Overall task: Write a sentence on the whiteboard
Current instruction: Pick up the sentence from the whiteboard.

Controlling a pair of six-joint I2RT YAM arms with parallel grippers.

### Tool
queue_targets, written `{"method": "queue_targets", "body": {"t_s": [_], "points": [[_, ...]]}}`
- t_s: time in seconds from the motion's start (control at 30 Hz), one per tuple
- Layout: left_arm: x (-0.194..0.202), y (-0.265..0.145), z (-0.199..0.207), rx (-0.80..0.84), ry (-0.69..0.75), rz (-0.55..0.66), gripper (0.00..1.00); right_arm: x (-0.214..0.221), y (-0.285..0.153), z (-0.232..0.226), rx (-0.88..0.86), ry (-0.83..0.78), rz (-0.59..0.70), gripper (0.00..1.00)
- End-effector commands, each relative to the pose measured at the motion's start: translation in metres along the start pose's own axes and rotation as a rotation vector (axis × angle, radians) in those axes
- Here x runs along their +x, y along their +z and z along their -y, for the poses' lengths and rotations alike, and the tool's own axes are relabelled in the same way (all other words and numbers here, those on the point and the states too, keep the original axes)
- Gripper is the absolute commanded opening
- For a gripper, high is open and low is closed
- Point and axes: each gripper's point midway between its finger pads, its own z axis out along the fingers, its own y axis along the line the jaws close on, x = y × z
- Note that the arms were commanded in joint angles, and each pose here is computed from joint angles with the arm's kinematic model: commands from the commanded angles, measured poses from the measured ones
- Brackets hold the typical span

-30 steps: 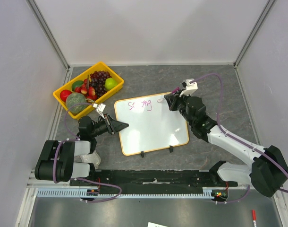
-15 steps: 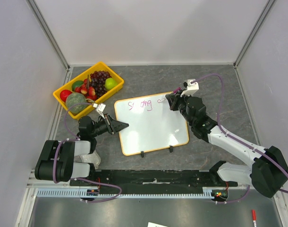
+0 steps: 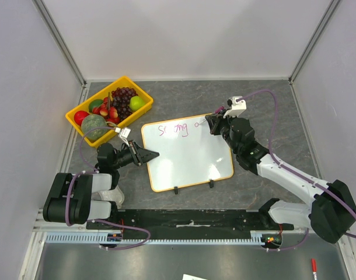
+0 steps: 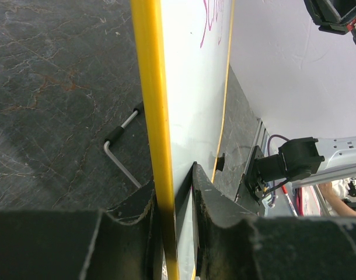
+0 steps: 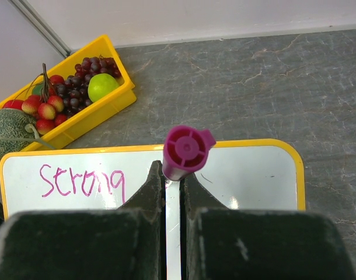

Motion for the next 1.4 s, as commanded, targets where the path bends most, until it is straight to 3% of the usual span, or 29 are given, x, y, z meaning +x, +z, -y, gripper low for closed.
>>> {"method": "queue_targets", "body": {"t_s": [0.0,0.87,1.37], "points": [[-0.004,0.002,-0.007,-0.02,0.076,0.008,0.02,-0.02,0.003,0.001,0.027,0.009,0.05,0.0],[-0.004,0.002,-0.007,-0.02,0.076,0.008,0.02,0.004,-0.01,0.009,0.021,-0.021,-0.011,0.0],[-0.003,0.002,-0.007,-0.021,0.077,0.008,0.02,-0.03,-0.007,0.0,0.016,-0.008,0.062,0.0]]}}
